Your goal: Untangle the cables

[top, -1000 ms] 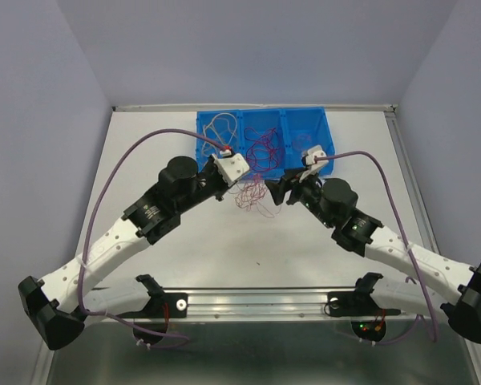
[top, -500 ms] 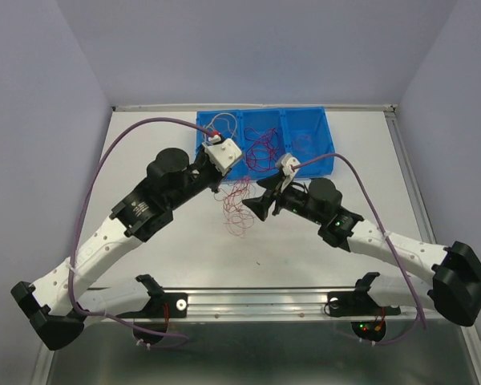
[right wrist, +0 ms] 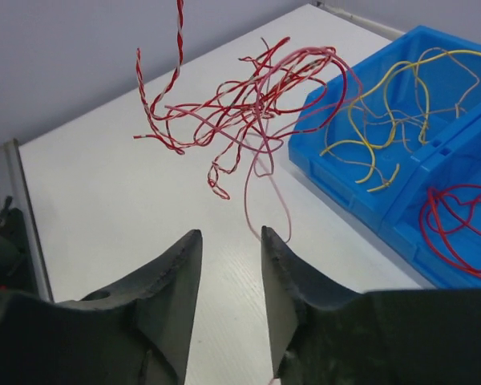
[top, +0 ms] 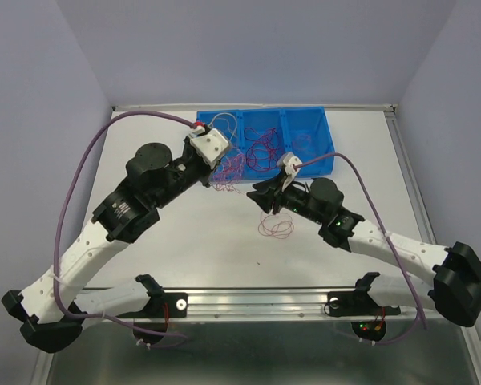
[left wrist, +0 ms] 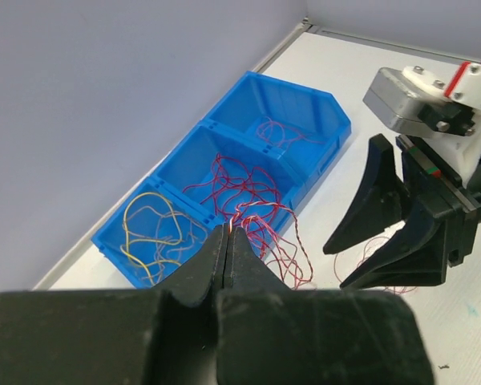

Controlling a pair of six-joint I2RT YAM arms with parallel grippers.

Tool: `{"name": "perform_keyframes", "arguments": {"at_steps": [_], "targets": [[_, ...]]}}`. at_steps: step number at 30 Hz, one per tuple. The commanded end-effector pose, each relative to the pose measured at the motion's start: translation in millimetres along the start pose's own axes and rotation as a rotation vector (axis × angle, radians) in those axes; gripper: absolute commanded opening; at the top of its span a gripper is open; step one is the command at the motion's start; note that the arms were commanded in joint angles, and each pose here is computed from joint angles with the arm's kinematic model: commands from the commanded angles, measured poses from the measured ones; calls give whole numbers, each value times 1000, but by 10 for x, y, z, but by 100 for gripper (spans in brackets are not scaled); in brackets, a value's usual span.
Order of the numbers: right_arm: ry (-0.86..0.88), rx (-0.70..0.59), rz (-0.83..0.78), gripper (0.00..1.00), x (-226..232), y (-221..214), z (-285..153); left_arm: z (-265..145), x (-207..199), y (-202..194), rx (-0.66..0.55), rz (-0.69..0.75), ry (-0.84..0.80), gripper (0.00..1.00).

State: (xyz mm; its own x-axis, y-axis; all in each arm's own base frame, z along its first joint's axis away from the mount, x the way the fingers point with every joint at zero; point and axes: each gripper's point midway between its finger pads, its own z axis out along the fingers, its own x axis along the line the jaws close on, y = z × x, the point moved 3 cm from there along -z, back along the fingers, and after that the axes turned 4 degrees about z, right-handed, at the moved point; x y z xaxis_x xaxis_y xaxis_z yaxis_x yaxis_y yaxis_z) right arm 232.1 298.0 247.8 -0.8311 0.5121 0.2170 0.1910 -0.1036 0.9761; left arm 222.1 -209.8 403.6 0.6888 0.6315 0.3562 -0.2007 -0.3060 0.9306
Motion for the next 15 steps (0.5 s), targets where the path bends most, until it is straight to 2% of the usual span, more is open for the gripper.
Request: {"name": "perform_keyframes", "arguments": {"at_steps": [1,2,5,6,7,9,15], "targets": [[43,-79,-21,31,103,170,-45,-202,175,346,-99,-7,71,0],[41,-78,-19,21,103,166,-38,-225,186,377,-112,-15,77,0],[48,-66,-14,21,104,138,-1,-297,208,451,-139,-26,85,0],[53,-55,-12,46,105,104,12,-323,210,480,-145,-24,81,0],[58,-56,-12,59,113,109,13,-328,207,493,-146,-25,78,0],[55,-55,-11,75,102,107,25,-332,197,495,-143,-23,68,0],[5,-49,-3,76,16,59,61,-347,77,517,-166,-26,-11,0]]}}
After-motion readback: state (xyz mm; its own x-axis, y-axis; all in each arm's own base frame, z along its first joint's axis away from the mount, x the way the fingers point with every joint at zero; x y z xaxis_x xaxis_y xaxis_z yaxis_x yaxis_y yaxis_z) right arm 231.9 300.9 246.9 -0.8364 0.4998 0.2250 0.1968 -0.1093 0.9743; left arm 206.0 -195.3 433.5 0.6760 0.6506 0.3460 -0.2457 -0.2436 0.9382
